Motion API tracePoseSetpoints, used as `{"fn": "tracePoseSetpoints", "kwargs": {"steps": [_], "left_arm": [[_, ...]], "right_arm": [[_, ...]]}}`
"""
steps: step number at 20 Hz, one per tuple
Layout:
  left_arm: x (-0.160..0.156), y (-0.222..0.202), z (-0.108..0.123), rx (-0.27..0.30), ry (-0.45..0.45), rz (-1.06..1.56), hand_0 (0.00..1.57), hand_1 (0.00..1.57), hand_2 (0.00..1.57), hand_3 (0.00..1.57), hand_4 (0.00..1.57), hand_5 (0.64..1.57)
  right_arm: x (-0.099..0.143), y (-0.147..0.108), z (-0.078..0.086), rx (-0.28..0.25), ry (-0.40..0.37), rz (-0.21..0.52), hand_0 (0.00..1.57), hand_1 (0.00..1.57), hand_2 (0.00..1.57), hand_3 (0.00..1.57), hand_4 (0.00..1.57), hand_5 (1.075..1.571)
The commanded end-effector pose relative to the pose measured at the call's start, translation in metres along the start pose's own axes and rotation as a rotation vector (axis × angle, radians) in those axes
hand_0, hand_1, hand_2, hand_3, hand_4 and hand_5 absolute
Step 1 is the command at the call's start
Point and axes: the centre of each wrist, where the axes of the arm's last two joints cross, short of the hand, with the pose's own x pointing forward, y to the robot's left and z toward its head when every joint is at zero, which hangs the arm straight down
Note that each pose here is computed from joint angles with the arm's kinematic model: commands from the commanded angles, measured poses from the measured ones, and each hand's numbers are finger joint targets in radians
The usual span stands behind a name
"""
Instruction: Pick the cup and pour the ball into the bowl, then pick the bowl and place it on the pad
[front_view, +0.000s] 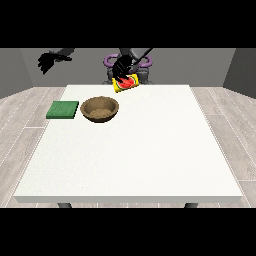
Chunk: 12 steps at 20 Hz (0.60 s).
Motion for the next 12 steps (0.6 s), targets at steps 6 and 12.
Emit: {"fn": "tracePoseSetpoints", "kwargs": {"steps": [6,12], "left_arm": [[-0.037,0.01,-0.009,0.045,0.017,0.026,1.45,1.45,1.57,1.57,1.54,1.136],[-0.06,-0.007,0.006,0.107,0.48,0.905,1.24,1.24,1.54,1.43,1.51,1.196]], "right_arm": [[-0.006,0.01,-0.005,-0.035,0.073,-0.03,0.0,0.0,0.0,0.0,0.0,1.567],[-0.003,-0.008,0.008,-0.127,0.056,-0.026,0.0,0.0,0.0,0.0,0.1,1.565]]}}
